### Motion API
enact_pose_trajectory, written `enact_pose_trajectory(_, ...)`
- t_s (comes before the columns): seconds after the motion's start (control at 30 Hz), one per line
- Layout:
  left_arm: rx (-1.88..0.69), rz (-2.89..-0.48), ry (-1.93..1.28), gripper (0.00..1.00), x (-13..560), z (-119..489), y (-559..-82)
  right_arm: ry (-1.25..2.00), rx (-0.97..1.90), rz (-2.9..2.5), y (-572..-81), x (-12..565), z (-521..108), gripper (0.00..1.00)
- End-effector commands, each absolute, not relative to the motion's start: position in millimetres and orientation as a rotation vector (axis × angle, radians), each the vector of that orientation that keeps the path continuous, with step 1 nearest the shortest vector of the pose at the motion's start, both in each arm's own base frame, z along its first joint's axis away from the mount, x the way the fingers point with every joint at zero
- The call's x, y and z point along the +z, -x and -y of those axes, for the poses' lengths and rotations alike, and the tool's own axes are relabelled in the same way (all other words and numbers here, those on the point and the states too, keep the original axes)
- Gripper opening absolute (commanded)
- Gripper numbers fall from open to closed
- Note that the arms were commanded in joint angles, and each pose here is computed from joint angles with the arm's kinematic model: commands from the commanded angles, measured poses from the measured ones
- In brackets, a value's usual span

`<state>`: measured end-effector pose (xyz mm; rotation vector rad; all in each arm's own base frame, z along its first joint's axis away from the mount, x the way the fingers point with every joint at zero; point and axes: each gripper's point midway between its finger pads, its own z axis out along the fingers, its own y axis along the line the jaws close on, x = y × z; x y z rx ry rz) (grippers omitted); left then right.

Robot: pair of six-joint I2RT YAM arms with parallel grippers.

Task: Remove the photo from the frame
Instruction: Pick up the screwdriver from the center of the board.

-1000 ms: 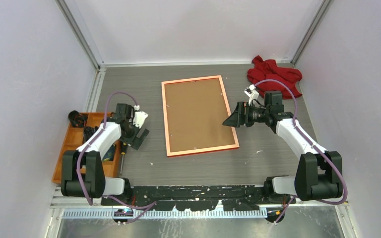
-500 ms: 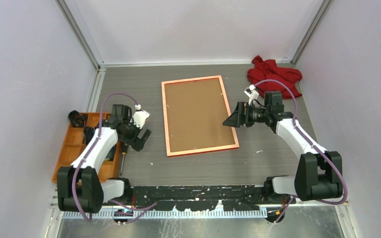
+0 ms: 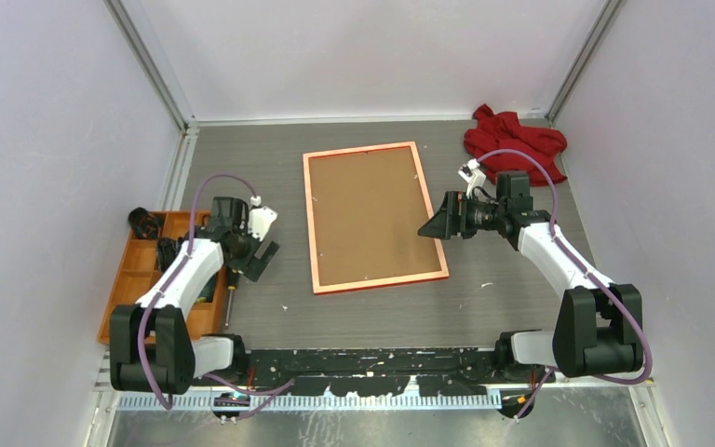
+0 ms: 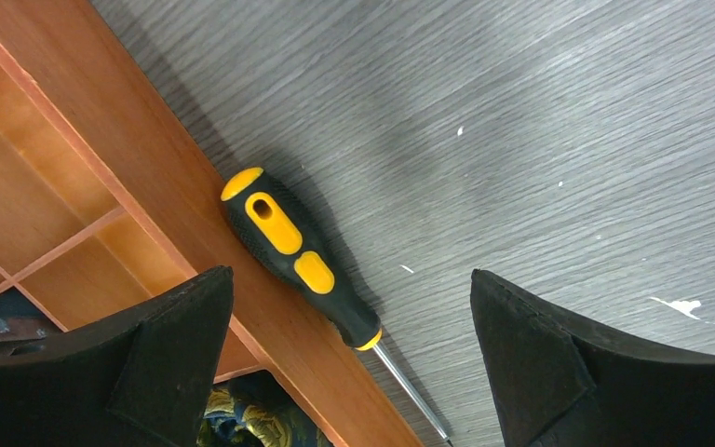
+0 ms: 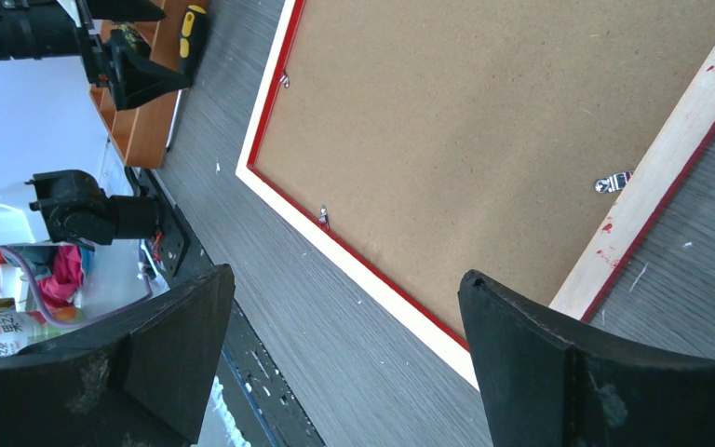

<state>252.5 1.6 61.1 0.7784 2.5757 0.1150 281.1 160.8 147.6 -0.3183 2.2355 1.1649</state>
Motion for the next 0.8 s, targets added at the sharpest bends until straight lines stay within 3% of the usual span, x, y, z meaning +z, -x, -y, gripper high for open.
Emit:
enact_pose_trajectory(0.0,0.170,-2.572,-0.771,1.00,56,-8,-258,0.384,1.145,-2.150,-287,173,-163,0.95)
enact_pose_trajectory(0.37,0.128,-2.664,-0.830,1.00,37,-7,-244,0.385,1.145,-2.151,-287,172,-163,0.95)
enact_pose_trajectory(0.57,-0.106,-2.658,-0.907,0.98,40,20,-235,0.384,1.139,-2.154,-287,172,-162,0.95)
enact_pose_trajectory(0.77,-0.424,-2.466,-0.993,0.96,76,64,-216,0.382,1.133,-2.159,-288,170,-161,0.95)
